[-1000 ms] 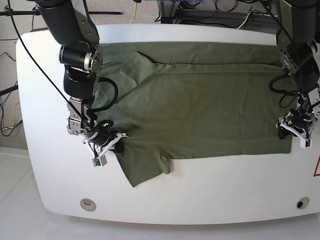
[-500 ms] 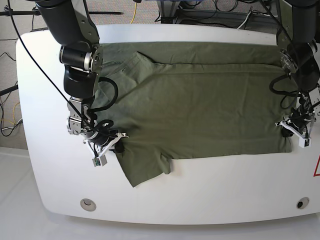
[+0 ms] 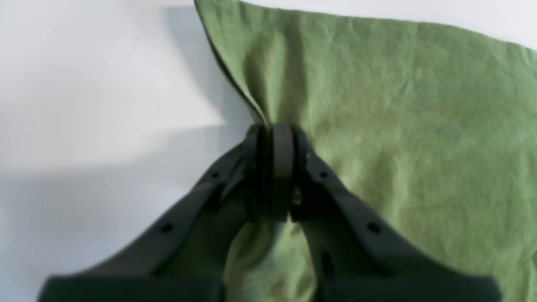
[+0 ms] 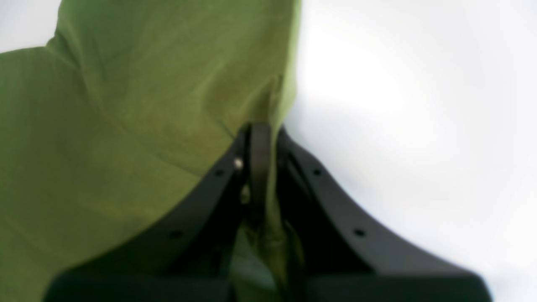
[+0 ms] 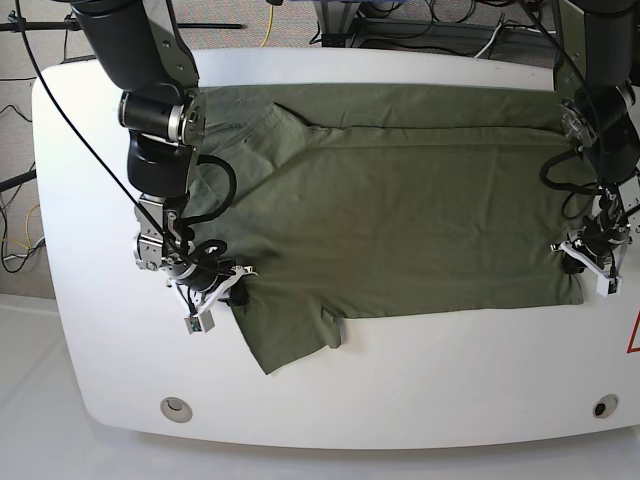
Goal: Fold the T-shirt properly
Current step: 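Lift both hem corners and fold them over toward the collar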
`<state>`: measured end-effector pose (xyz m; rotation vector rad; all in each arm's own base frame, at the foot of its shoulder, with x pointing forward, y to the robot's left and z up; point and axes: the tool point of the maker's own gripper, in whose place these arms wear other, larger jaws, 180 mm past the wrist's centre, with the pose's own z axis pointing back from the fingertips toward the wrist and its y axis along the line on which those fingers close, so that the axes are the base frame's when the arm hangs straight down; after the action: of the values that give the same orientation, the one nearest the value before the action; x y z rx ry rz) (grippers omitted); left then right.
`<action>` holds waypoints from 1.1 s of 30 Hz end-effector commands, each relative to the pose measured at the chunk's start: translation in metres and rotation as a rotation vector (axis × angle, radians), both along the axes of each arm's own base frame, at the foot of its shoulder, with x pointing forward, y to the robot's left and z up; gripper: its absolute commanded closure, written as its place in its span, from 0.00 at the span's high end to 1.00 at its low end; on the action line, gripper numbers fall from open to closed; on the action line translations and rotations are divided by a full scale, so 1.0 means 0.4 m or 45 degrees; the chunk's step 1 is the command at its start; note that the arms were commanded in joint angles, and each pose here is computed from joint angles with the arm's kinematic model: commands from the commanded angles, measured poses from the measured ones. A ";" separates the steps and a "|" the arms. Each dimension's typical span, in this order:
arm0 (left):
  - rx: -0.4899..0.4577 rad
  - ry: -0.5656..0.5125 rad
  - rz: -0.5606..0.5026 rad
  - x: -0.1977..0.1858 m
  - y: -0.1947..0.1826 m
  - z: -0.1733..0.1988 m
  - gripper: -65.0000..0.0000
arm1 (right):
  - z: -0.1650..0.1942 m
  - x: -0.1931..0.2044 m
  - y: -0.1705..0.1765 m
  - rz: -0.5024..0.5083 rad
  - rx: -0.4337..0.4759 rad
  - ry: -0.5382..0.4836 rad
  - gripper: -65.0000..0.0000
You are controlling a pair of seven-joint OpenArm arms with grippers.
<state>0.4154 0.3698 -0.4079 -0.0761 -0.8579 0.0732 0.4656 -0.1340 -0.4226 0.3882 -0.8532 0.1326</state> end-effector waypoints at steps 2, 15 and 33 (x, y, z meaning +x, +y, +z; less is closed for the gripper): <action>0.020 -0.069 0.012 0.027 0.023 0.048 0.06 | 0.038 0.033 -0.011 0.003 -0.025 -0.043 0.00; 0.085 -0.162 0.000 0.051 0.038 0.108 0.01 | 0.132 0.059 -0.060 0.010 -0.132 -0.134 0.00; 0.269 -0.210 -0.092 0.034 0.045 0.192 0.00 | 0.293 -0.020 -0.153 0.005 -0.476 -0.259 0.00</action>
<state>0.4156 0.3769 -0.3572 0.0600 -0.9510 -0.1096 0.4463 -0.1890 -0.3375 0.0667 -0.9249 0.3233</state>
